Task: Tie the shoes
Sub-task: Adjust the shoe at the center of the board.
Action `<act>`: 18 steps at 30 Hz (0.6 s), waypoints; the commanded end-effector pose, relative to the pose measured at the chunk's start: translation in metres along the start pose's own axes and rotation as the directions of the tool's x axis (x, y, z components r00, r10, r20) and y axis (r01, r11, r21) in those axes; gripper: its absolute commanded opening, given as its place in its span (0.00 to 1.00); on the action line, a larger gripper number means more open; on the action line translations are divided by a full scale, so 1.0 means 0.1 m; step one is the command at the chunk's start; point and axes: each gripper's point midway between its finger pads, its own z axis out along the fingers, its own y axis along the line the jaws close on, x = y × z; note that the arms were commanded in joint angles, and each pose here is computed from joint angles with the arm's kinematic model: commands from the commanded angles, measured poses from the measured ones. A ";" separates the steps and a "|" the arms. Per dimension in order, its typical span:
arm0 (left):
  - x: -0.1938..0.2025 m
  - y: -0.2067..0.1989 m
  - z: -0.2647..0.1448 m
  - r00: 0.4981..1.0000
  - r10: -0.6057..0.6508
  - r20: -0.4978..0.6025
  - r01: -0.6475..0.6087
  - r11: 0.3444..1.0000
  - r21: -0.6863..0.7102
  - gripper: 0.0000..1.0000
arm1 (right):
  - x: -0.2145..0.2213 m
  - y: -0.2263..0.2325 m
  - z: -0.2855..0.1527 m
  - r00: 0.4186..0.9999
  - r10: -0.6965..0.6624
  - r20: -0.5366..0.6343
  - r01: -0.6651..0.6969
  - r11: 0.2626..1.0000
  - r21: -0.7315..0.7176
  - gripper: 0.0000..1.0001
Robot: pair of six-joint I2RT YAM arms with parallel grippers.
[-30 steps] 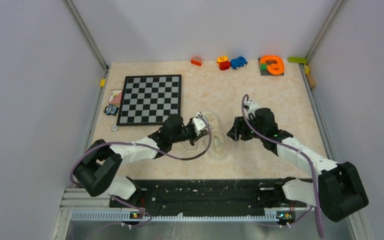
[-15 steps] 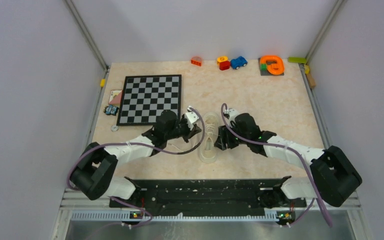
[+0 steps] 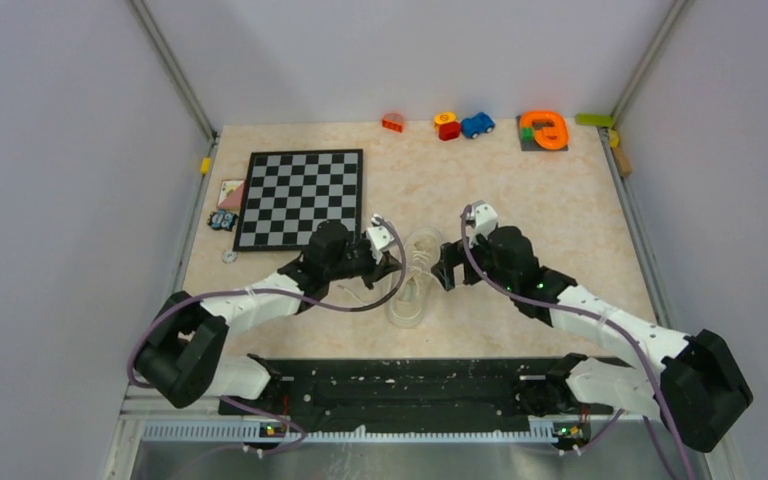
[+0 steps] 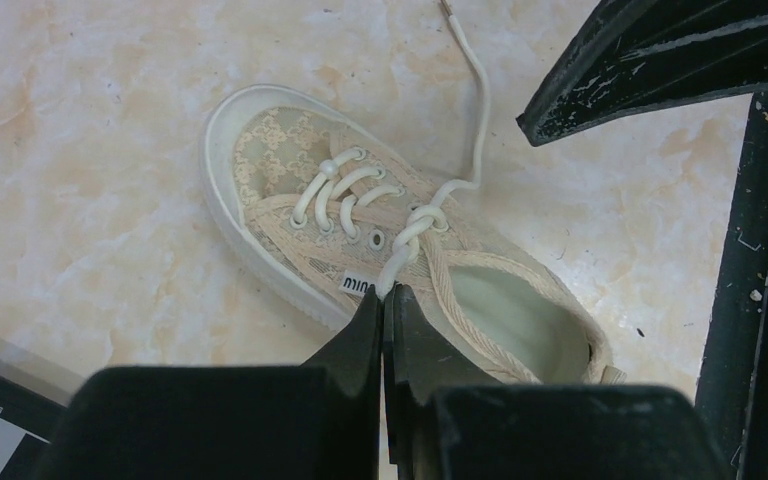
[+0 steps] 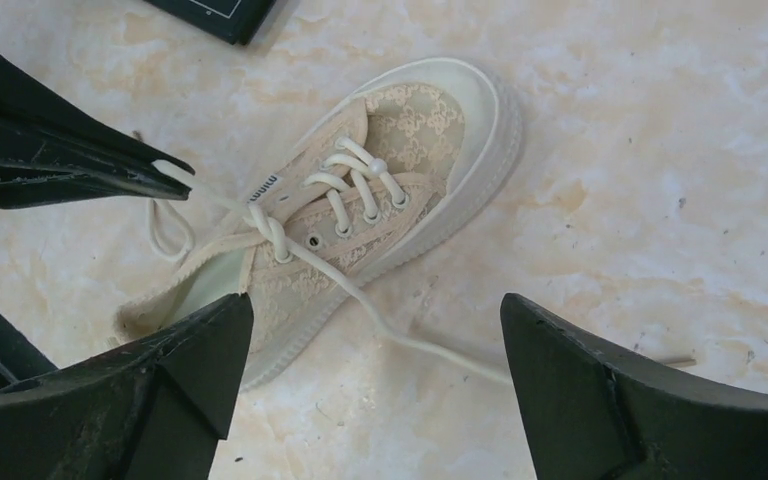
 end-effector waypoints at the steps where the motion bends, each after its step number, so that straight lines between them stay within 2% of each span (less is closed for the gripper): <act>1: -0.22 0.00 -0.05 0.996 0.026 0.084 -0.026 1.000 -0.006 0.00 | -0.06 0.03 0.04 0.996 -0.086 0.020 0.086 0.996 -0.034 0.89; 7: -0.22 0.04 -0.09 0.994 0.031 0.103 -0.026 0.998 -0.049 0.00 | 0.00 0.01 0.20 0.986 -0.164 -0.009 0.163 0.985 -0.055 0.59; 8: -0.23 0.05 -0.11 0.994 0.036 0.107 -0.030 0.998 -0.059 0.00 | 0.01 0.01 0.23 0.984 -0.177 -0.014 0.175 0.982 -0.063 0.56; 18: -0.21 0.04 -0.11 0.993 0.040 0.114 -0.034 0.998 -0.056 0.00 | 0.26 0.07 0.49 0.967 -0.215 -0.137 0.193 0.968 -0.158 0.55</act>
